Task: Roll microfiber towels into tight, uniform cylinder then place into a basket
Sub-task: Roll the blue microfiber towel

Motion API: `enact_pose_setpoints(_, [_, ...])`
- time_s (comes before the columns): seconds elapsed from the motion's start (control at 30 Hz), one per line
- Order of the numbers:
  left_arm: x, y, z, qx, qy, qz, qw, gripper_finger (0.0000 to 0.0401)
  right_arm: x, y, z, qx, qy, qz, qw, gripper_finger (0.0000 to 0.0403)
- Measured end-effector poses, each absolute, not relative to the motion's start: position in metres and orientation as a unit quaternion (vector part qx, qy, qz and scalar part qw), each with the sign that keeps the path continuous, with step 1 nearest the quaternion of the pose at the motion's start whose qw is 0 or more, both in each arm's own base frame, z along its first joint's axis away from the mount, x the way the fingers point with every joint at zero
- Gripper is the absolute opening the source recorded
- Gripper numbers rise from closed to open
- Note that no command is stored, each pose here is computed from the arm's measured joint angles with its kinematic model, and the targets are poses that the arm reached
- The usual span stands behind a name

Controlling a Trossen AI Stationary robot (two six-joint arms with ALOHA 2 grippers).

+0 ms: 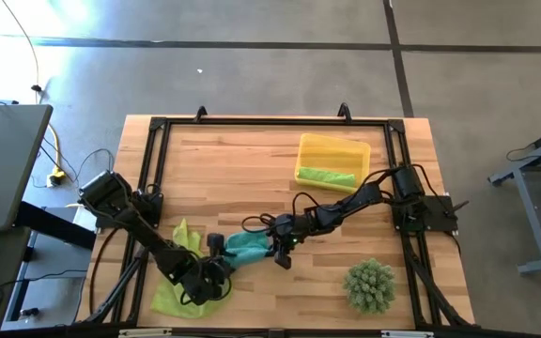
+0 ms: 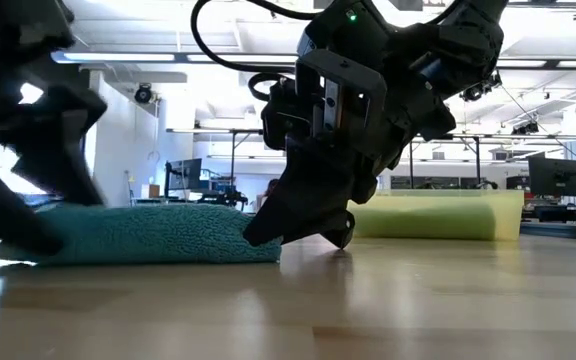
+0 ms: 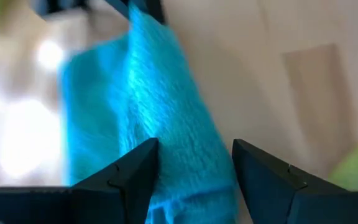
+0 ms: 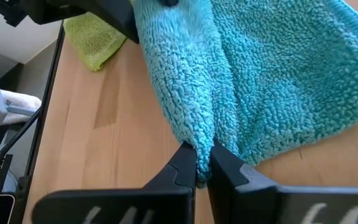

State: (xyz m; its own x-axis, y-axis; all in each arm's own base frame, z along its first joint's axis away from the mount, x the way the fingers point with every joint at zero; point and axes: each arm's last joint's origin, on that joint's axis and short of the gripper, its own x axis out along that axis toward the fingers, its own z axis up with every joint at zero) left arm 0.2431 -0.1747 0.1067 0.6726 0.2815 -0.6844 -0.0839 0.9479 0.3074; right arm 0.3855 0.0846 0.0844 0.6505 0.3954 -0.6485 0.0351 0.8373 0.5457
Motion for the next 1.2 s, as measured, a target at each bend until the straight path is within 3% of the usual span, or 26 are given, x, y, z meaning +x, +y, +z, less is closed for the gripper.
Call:
enact_pose_setpoints(0.13, [0.243,-0.177,0.106,0.063,0.406,0.093,0.907,0.0185,0.386,0.085,0.084,0.264,0.405,0.104,0.869,0.0005])
enact_pose_setpoints(0.3, [0.243,-0.173,0.105,-0.002,0.405,0.133,0.905,0.0124,0.386,0.084,0.085,0.236,0.397,0.108,0.88,0.0011])
enact_pose_setpoints(0.53, [0.245,-0.167,0.104,-0.087,0.408,0.176,0.892,0.0013,0.382,0.084,0.103,0.151,0.383,0.157,0.898,0.0085])
enact_pose_setpoints(0.7, [0.242,-0.165,0.101,-0.174,0.39,0.208,0.88,0.0017,0.376,0.087,0.129,0.007,0.351,0.179,0.919,0.0126])
enact_pose_setpoints(0.9, [0.232,-0.159,0.088,-0.301,0.335,0.214,0.867,0.001,0.375,0.108,0.138,-0.166,0.277,0.212,0.922,0.0126])
enact_pose_setpoints(1.0, [0.227,-0.154,0.082,-0.356,0.312,0.216,0.854,0.001,0.377,0.112,0.14,-0.218,0.247,0.222,0.918,0.0122])
enact_pose_setpoints(1.2, [0.228,-0.148,0.081,-0.375,0.317,0.214,0.844,0.0009,0.379,0.111,0.142,-0.273,0.232,0.208,0.91,0.0122])
